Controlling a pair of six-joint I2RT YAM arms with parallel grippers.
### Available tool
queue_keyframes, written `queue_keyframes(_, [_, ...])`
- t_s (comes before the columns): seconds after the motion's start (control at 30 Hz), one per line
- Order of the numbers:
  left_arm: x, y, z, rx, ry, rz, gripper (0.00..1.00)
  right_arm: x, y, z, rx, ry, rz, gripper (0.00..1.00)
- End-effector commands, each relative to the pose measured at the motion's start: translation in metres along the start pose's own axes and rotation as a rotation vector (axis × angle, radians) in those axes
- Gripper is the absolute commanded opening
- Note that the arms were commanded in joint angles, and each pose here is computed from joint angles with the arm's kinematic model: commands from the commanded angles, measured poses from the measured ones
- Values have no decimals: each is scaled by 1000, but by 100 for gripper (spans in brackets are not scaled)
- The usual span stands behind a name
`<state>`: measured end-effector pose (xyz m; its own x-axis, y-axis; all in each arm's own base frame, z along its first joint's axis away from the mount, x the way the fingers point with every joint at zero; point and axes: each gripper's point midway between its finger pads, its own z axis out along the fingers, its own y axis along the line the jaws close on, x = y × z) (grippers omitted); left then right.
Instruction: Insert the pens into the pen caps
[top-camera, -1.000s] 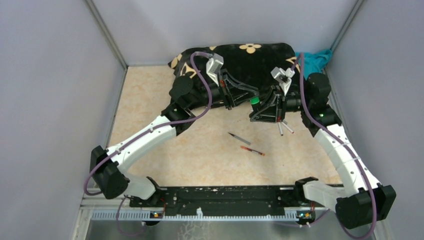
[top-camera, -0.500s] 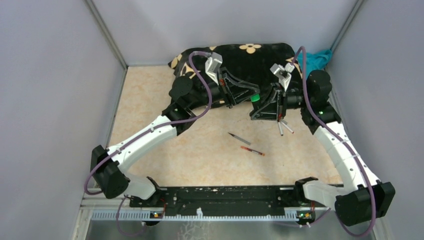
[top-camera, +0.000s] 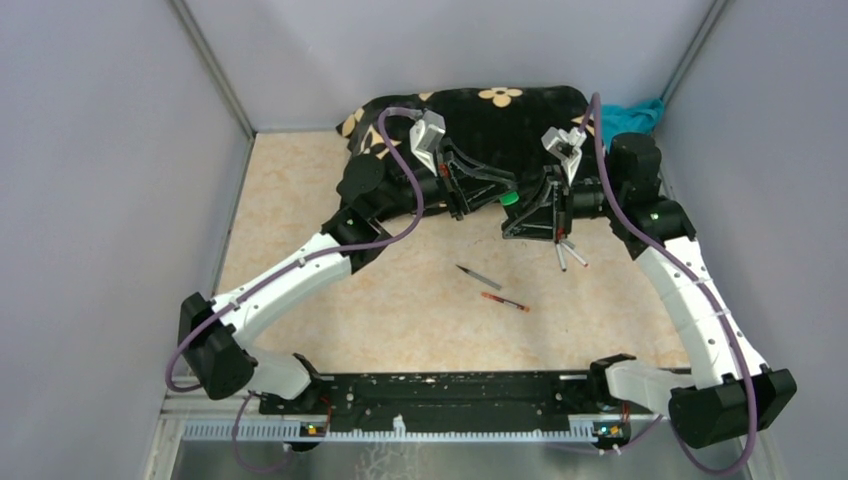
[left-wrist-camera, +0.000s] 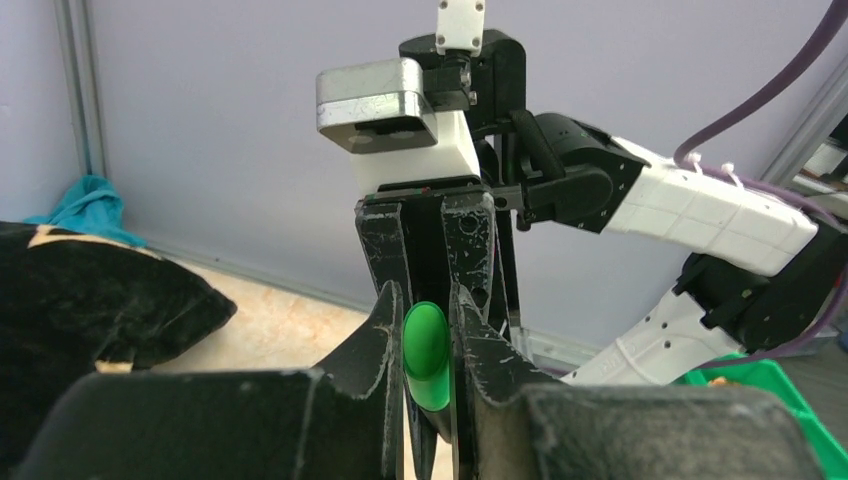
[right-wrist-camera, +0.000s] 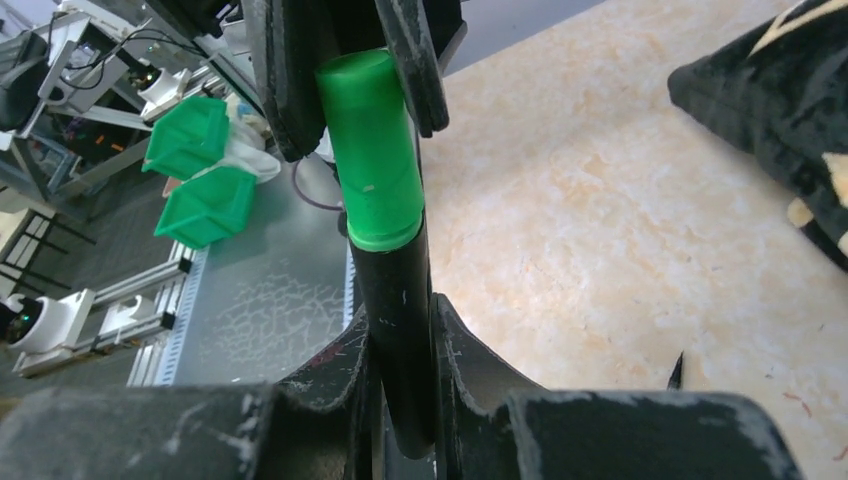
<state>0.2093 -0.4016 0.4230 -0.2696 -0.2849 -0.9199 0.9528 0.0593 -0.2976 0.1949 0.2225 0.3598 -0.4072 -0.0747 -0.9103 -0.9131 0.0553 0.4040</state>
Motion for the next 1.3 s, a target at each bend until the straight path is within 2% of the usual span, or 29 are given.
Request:
queue_keyframes(0.0, [210,-99,-82,341,807,-737,0,-118,-9,-16,234,-252,-408,0])
queue_keyframes(0.1, [208,-105,-87,370,808,-754,0,-118,11,-9,86,-302,-331,0])
queue_keyframes(0.17, [207,-108,-92,381,814,-756,0,-118,14,-8,57,-314,-292,0])
queue_keyframes(0.23, [209,-109,-95,370,826,-763,0,-123,4,-9,125,-315,-294,0])
queue_keyframes(0.3, [216,-107,-97,338,850,-765,0,-125,-20,-14,321,-269,-359,0])
queue_keyframes(0.33, [222,-106,-100,311,879,-780,0,-127,-24,-17,366,-265,-374,0])
queue_keyframes(0.47, [234,-107,-106,269,933,-809,0,-134,-18,-19,366,-268,-400,0])
queue_keyframes(0.63, [211,-99,-86,257,821,-773,0,-116,-8,-8,226,-257,-367,0])
queue_keyframes(0.73, [173,-78,-61,194,652,-706,0,-97,-5,-2,149,-230,-343,0])
queue_keyframes(0.87, [108,-45,-35,71,376,-591,22,-50,-7,3,93,-167,-280,0])
queue_keyframes(1.0, [44,-27,-26,-6,133,-456,61,-9,-1,3,41,-118,-248,0])
queue_keyframes(1.1, [13,-19,-36,-53,-36,-340,81,18,1,2,33,-85,-223,0])
queue_keyframes(1.17, [-2,-19,-47,-78,-124,-267,91,32,3,0,33,-74,-213,0])
queue_keyframes(1.27, [-2,-14,-59,-120,-159,-196,98,47,3,-3,30,-69,-190,0])
